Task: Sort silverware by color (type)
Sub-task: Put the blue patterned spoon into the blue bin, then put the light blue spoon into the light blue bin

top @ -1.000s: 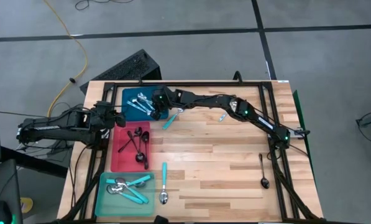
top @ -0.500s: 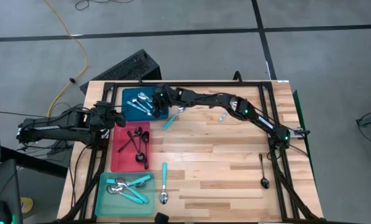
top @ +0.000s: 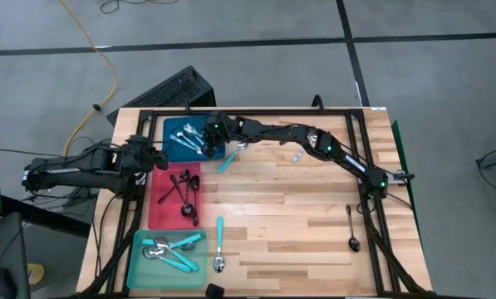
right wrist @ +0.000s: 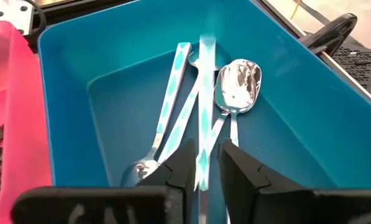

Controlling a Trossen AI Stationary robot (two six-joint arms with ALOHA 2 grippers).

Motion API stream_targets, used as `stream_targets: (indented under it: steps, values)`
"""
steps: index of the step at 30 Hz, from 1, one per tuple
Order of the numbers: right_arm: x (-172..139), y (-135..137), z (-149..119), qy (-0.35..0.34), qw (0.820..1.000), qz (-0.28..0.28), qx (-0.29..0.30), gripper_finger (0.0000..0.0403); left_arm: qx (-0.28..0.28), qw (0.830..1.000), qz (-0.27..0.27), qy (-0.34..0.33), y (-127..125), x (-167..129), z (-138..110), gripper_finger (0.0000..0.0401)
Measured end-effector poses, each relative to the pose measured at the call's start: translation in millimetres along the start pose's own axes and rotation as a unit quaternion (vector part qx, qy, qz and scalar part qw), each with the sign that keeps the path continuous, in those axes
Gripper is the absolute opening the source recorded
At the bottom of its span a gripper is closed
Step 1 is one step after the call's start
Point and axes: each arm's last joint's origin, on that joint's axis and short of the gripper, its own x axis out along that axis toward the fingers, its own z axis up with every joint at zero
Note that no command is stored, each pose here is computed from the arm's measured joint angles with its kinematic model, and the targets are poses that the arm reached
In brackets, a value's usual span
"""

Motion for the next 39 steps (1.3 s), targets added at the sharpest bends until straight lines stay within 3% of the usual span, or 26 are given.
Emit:
stream_targets:
  steps: [12, 18, 23, 29, 32, 35, 37, 39]
  values:
    - [-0.8, -4.6, 1.3, 0.002, 1.0, -0.005, 0.006, 0.0152, -0.021, 1.0, -0.012, 0.01, -2.4, 7.5, -7.0, 0.0195]
    - [-12.4, -7.5, 24.5, -0.013, 1.0, -0.007, 0.009, 0.0154, -0.009, 1.0, -0.014, 0.014, -2.5, 7.4, -7.2, 0.0195]
    - [-40.9, -15.5, 54.5, -0.039, 0.999, -0.013, 0.013, 0.0153, -0.016, 0.999, -0.033, 0.022, -5.2, 7.2, -6.6, 0.0195]
    - [-100.2, -37.6, 98.3, -0.084, 0.996, -0.023, 0.019, 0.0152, 0.034, 0.981, -0.189, -0.001, -25.9, -0.9, 6.7, 0.0195]
    - [-136.0, -50.0, 115.9, -0.092, 0.995, -0.008, 0.023, 0.0152, 0.051, 0.954, -0.292, -0.043, -38.1, -10.5, 18.6, 0.0195]
    - [-173.3, -55.0, 128.4, -0.085, 0.996, 0.002, 0.008, 0.0152, 0.065, 0.915, -0.39, -0.078, -43.6, -23.0, 28.3, 0.0195]
    - [-198.2, -57.4, 134.4, -0.079, 0.997, 0.002, -0.007, 0.0152, 0.06, 0.894, -0.433, -0.093, -42.0, -30.6, 32.4, 0.0195]
    - [-223.3, -60.3, 137.9, -0.066, 0.997, -0.005, -0.025, 0.0152, 0.051, 0.885, -0.45, -0.105, -36.3, -36.2, 34.3, 0.0195]
